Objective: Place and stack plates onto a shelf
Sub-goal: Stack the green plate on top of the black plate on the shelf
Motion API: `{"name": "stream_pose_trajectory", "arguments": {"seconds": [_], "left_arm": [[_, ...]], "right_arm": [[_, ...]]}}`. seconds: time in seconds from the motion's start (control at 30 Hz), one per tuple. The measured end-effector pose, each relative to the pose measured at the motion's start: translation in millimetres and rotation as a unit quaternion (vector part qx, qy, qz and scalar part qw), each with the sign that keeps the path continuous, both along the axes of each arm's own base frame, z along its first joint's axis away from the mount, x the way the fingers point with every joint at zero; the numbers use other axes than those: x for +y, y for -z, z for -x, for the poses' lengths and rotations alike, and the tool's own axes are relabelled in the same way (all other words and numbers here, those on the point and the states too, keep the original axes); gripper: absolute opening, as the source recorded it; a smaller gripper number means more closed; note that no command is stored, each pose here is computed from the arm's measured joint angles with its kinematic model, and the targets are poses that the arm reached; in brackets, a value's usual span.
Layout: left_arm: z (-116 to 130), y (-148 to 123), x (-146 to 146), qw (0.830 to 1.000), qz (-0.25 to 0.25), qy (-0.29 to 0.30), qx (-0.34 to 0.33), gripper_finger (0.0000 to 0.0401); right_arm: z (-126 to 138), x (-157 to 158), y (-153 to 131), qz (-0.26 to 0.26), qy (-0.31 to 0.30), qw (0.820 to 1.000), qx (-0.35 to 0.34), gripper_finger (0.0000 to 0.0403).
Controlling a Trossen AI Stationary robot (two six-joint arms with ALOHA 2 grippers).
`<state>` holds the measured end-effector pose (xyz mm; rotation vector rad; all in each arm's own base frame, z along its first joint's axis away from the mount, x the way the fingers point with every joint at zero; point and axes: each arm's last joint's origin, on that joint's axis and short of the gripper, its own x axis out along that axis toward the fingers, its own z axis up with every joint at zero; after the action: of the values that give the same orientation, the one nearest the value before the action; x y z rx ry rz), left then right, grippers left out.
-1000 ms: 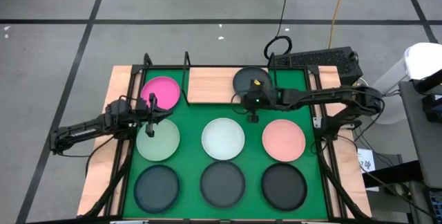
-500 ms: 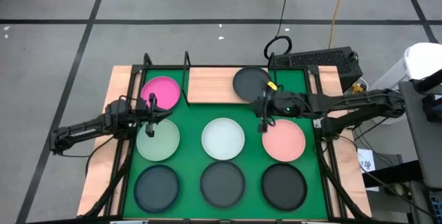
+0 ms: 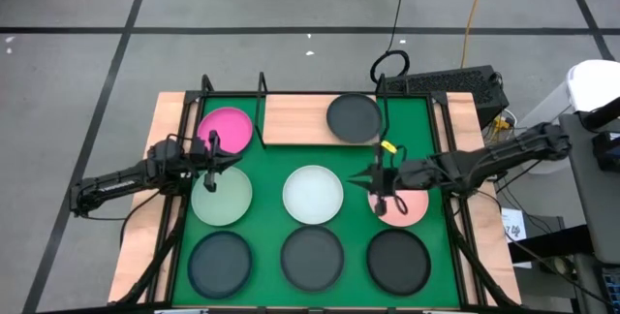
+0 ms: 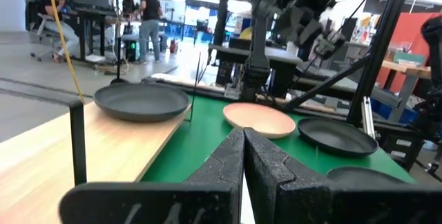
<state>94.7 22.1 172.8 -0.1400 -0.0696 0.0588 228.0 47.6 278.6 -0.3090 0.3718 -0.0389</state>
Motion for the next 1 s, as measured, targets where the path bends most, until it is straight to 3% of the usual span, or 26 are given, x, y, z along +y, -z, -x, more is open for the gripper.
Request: {"name": "stream_pose_trajectory", "arguments": {"seconds": [0.27, 0.4, 0.53, 0.7, 1.0], "left_arm": [[0.3, -3.8, 0.0, 1.000, -0.005, -0.001, -0.019, 0.0015], [0.8, -7.3, 0.9, 0.999, 0.014, -0.016, -0.039, 0.0015], [2.7, -16.2, 1.4, 0.998, -0.003, -0.035, -0.059, 0.0015], [4.4, -37.9, 2.1, 0.998, -0.012, -0.059, -0.024, 0.0015], [-13.8, -110.1, 6.6, 0.995, -0.021, -0.059, 0.079, 0.0014]], "right_arm": [[38.2, -7.1, 13.6, -0.026, 0.002, 0.995, -0.097, 0.0030], [54.7, -11.6, 21.5, -0.023, -0.002, 0.989, -0.146, 0.0030], [67.8, -15.1, 25.3, -0.013, -0.005, 0.984, -0.180, 0.0030], [77.6, -18.4, 26.0, -0.014, 0.009, 0.980, -0.198, 0.0030], [80.1, -19.1, 25.3, -0.014, 0.010, 0.979, -0.201, 0.0030]]}}
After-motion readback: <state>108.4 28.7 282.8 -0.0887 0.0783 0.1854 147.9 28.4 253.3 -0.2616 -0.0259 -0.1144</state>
